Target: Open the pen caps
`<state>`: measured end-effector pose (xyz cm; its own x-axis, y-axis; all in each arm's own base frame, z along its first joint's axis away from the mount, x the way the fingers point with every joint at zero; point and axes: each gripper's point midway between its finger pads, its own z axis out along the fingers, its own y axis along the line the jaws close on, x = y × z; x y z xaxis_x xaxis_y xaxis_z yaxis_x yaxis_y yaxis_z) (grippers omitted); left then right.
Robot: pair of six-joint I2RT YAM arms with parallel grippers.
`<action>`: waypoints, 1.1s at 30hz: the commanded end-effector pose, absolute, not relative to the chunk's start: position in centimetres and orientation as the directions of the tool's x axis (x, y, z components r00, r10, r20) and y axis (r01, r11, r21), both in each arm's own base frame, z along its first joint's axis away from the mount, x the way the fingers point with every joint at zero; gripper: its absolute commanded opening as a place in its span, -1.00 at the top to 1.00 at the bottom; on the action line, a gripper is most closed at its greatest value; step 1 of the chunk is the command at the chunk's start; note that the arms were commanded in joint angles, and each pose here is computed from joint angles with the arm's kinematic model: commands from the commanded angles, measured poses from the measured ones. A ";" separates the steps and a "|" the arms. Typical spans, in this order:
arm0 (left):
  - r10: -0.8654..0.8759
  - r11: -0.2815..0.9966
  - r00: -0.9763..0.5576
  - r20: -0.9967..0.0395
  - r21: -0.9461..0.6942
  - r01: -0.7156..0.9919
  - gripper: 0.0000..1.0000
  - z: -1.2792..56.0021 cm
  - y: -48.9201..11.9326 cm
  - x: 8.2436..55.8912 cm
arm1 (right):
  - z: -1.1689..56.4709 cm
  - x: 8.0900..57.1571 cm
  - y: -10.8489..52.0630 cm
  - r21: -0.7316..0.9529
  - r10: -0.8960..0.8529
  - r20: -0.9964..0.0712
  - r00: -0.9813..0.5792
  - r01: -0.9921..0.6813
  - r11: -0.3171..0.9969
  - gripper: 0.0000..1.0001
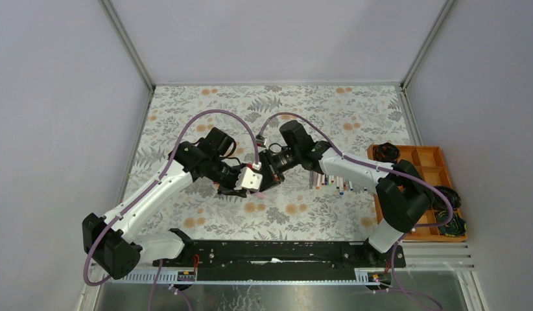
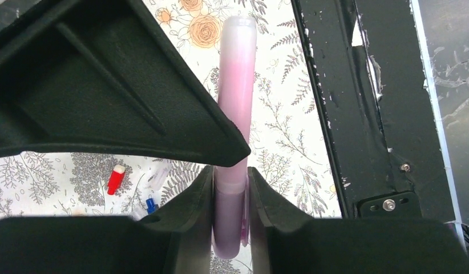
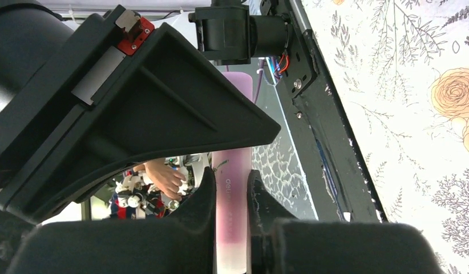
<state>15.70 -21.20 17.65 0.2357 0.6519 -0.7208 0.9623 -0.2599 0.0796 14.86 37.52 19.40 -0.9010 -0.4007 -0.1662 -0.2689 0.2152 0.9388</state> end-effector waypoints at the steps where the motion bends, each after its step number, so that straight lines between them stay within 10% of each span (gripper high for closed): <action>1: 0.664 -0.221 0.228 -0.712 0.105 0.970 0.20 18.0 -21.6 16.9 | 20.5 13.8 37.6 0.929 -0.422 -0.204 -0.883 -0.310 0.200 1.00; 7: 0.651 -0.223 0.138 -0.747 -0.014 0.975 -0.57 18.6 -21.4 15.1 | 19.9 14.6 35.6 0.803 -0.405 -0.348 -0.846 -0.491 0.336 1.00; 13: 0.622 -0.204 0.078 -0.779 -0.065 0.977 -0.55 18.4 -21.6 15.9 | 19.3 15.5 34.3 0.731 -0.353 -0.410 -0.841 -0.534 0.425 1.00; 20: 0.577 -0.019 -0.113 -0.809 -0.151 0.988 -0.51 18.8 -17.0 20.5 | 13.1 16.1 32.4 0.386 -0.442 -0.527 -0.726 -0.668 0.636 -0.16; 33: 0.539 0.286 -0.403 -0.740 -0.290 0.914 -0.81 19.6 -11.7 24.1 | 7.8 14.5 38.9 0.100 -0.673 -0.728 -0.131 -0.991 0.085 -0.62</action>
